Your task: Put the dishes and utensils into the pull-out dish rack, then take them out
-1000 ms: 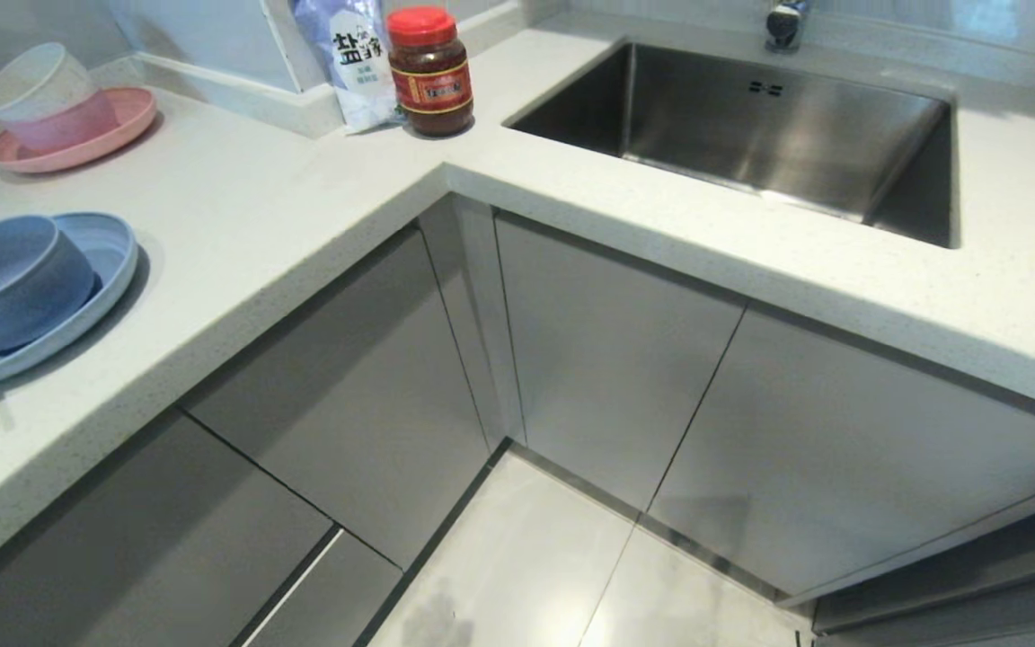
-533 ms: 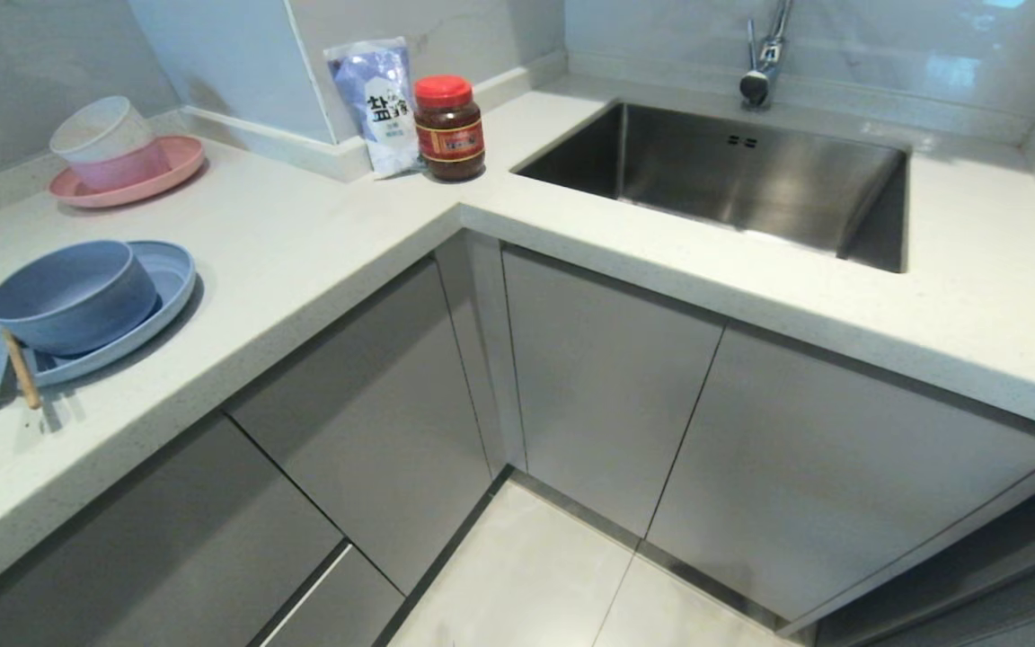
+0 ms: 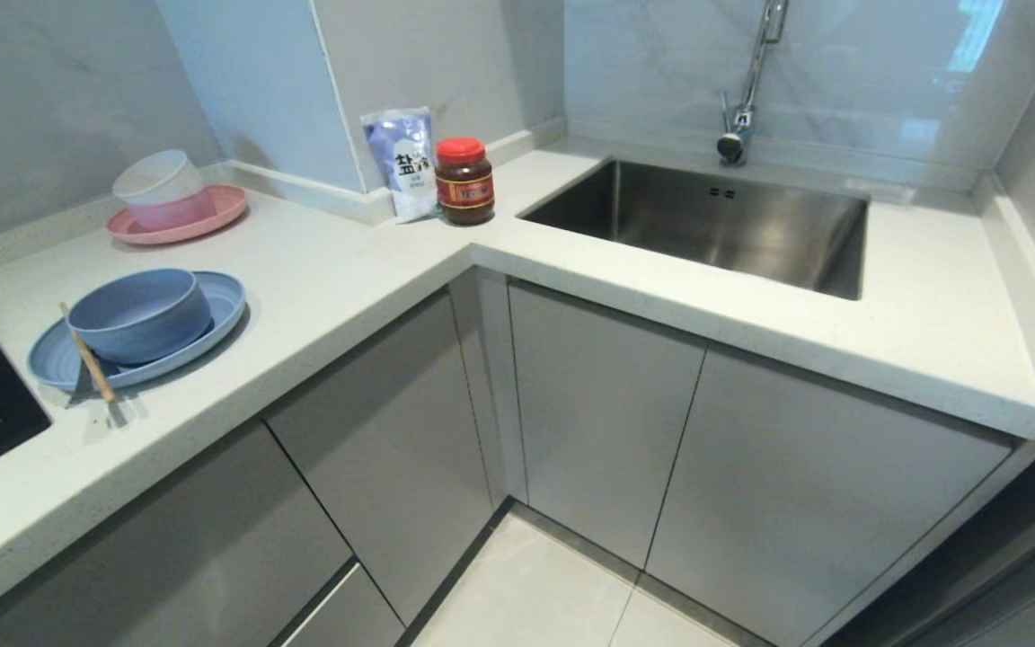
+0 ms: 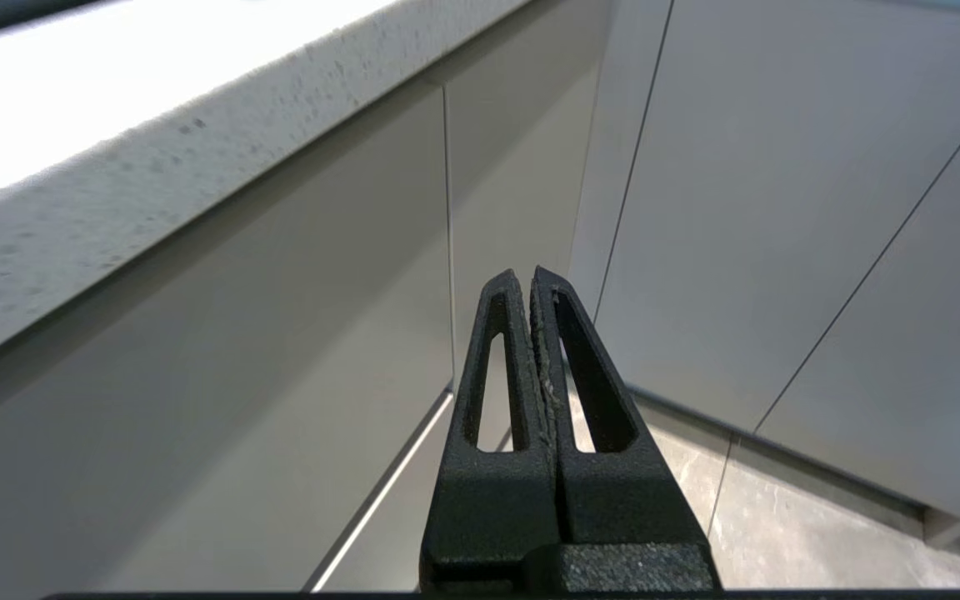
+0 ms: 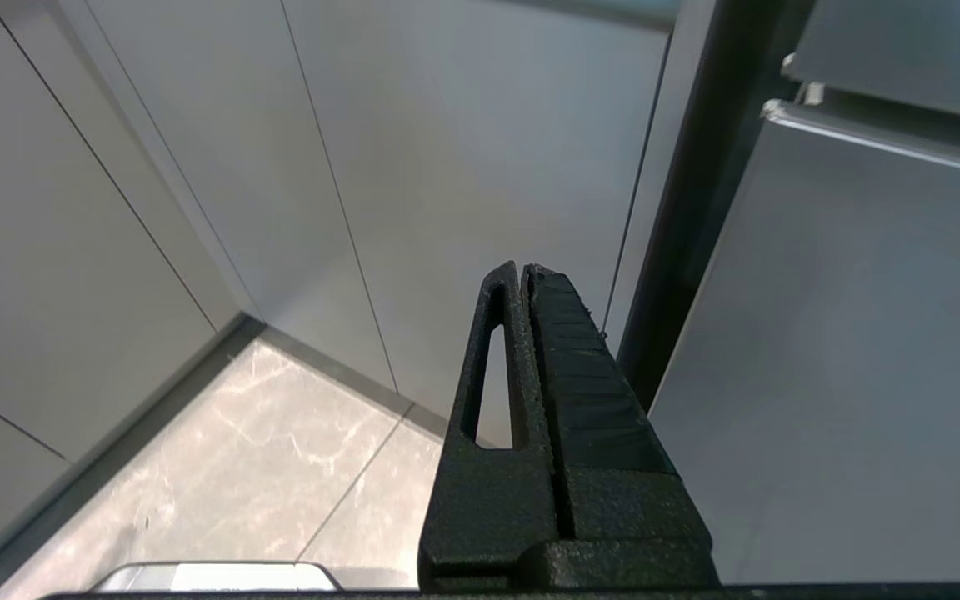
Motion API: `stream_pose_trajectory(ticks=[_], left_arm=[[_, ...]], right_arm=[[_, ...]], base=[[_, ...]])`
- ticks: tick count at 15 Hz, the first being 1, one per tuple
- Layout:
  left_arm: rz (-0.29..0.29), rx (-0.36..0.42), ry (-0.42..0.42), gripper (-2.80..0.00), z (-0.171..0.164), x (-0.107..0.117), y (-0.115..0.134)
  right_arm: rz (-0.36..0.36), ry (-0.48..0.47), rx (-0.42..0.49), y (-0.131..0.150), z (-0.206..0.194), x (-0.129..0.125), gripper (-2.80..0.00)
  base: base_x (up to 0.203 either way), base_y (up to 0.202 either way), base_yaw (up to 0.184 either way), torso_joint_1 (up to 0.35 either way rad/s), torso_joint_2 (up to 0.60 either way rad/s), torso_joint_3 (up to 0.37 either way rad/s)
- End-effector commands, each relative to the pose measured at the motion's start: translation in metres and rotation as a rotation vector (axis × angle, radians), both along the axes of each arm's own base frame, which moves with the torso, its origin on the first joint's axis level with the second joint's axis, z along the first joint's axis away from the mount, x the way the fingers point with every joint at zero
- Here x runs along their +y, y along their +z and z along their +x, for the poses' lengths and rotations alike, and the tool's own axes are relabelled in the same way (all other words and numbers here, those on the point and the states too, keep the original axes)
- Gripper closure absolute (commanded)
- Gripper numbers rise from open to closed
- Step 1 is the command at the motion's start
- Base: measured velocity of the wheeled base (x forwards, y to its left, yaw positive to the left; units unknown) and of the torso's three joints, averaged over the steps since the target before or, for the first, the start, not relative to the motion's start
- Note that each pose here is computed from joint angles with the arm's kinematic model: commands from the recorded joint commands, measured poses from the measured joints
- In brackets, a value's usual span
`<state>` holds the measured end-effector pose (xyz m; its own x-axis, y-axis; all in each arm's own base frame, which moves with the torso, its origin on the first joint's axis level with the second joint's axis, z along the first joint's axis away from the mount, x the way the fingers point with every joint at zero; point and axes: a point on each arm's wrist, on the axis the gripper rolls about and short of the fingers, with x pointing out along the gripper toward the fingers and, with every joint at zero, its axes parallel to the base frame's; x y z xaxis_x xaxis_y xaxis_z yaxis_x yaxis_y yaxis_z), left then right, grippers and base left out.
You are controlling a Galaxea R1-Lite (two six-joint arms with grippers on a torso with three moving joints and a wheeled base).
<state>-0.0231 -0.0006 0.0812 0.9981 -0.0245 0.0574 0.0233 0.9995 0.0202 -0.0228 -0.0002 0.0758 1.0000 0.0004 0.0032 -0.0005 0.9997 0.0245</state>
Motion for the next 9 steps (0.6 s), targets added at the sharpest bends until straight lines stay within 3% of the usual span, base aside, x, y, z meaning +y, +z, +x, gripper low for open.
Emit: stream_pose_trajectory(ticks=[1,9], left_arm=[[0.000,0.025,0.000,0.00,0.0020,0.0000,-0.0067],[0.001,0.025,0.000,0.00,0.0020,0.0000,-0.0067]], right_arm=[[0.000,0.001,-0.003,-0.0005,-0.0002,0.0000,0.00],[0.000,0.000,-0.003,-0.0005,-0.0002,0.0000,0.00]], base=[[0.000,0.000,0.000,0.000,0.00,0.203],[0.000,0.000,0.000,0.001,0.00,0.203]])
